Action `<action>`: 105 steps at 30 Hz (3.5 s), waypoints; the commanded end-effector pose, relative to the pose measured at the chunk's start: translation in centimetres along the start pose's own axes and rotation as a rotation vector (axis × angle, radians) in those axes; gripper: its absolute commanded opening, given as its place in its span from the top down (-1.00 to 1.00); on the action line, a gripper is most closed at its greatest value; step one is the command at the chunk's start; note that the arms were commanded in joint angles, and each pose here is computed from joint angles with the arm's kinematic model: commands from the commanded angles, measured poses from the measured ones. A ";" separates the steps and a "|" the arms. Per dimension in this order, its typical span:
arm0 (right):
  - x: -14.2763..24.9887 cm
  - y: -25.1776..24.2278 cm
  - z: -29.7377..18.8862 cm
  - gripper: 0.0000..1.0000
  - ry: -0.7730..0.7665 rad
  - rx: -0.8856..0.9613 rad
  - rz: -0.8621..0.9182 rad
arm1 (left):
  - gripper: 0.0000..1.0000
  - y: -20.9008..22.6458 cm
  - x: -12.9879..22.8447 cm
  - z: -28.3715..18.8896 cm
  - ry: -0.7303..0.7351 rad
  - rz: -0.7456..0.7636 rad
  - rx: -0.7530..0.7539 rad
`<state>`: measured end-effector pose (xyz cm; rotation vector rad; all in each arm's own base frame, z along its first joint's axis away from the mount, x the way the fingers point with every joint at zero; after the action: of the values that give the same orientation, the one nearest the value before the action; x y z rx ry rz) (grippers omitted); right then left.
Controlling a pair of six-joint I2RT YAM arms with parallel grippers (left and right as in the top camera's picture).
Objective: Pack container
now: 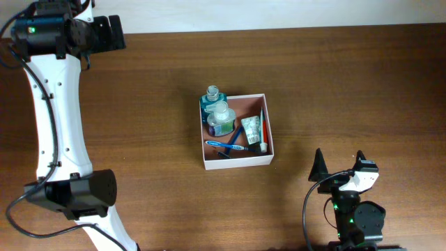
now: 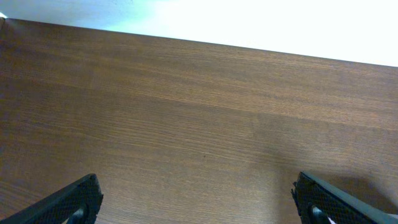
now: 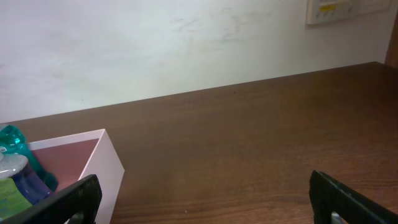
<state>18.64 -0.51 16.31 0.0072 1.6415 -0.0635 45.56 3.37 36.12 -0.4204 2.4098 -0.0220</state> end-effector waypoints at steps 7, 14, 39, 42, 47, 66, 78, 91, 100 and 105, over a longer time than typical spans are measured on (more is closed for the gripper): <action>0.3 -0.1 0.0 -0.97 0.007 -0.001 0.007 | -0.99 -0.1 -0.3 -1.0 -0.020 -0.014 0.014; 0.3 -0.1 0.0 -0.97 0.007 -0.001 0.007 | -0.99 -0.1 -0.3 -1.0 -0.020 -0.014 0.014; 0.3 -0.1 0.0 -0.97 0.007 -0.001 0.007 | -0.99 0.0 0.0 -1.0 -0.006 -0.013 0.009; 0.3 -0.1 0.0 -0.97 0.007 -0.001 0.007 | -0.99 0.0 0.1 -0.8 0.002 -0.013 0.007; 0.3 -0.1 0.0 -0.97 0.007 -0.001 0.008 | -0.99 1.2 0.1 -3.3 -0.021 -0.033 -0.002; 0.3 -0.1 0.0 -0.97 0.007 -0.001 0.008 | -0.99 3.7 7.2 -26.9 -0.361 -0.030 0.061; 0.3 -0.1 0.0 -0.97 0.006 -0.001 0.007 | -0.99 7.0 18.1 -26.1 -0.652 -0.064 0.121; 0.3 -0.1 0.0 -0.97 0.007 -0.001 0.007 | -0.99 8.2 25.3 -14.3 -0.922 -0.093 0.205; 0.3 -0.1 0.0 -0.97 0.007 -0.001 0.007 | -0.99 8.6 27.7 -10.9 -1.026 -0.102 0.241; 0.3 -0.1 0.0 -0.97 0.007 -0.001 0.007 | -0.99 8.5 28.1 -9.1 -1.045 -0.098 0.257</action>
<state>18.64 -0.41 16.28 -0.0004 1.6429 -0.0553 16.77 2.14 25.48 -0.3195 1.3371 -0.1010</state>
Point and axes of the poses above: each gripper's point midway between its finger pads, its own z axis out along the fingers, its own y axis along the line the jaws close on, x = y × z, the point moved 6 cm from there along -z, back along the fingers, and after that the axes turned 11 degrees about -z, right-handed, at the moved point
